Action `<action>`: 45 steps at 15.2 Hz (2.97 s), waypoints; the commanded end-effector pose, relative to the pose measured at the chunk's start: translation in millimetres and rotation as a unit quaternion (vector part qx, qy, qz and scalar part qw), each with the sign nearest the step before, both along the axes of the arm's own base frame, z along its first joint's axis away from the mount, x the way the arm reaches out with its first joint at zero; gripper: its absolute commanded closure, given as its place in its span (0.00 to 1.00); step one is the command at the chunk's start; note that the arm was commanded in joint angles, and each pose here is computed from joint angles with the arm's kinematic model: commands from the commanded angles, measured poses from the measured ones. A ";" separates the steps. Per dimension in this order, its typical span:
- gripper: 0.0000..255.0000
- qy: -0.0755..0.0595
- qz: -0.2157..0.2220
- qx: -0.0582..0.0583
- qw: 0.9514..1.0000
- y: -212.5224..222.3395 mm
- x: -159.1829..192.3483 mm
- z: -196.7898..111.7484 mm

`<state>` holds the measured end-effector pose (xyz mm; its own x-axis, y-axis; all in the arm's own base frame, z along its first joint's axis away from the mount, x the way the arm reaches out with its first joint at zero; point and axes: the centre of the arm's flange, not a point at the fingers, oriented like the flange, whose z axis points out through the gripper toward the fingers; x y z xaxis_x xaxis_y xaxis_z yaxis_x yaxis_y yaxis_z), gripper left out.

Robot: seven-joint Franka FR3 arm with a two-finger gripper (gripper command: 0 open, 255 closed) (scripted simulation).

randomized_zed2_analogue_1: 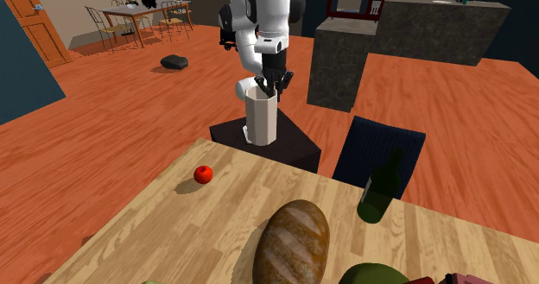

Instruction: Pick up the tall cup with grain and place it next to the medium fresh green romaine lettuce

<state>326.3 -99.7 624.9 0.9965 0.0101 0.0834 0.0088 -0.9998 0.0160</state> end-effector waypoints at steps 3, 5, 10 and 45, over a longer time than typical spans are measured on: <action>1.00 0.000 0.000 0.000 1.000 0.1 -0.9 18.5; 1.00 0.000 0.000 0.000 1.000 -19.1 17.3 18.6; 1.00 0.000 0.000 0.000 1.000 -67.1 62.6 19.0; 1.00 0.000 0.000 0.000 1.000 -258.8 243.8 -58.7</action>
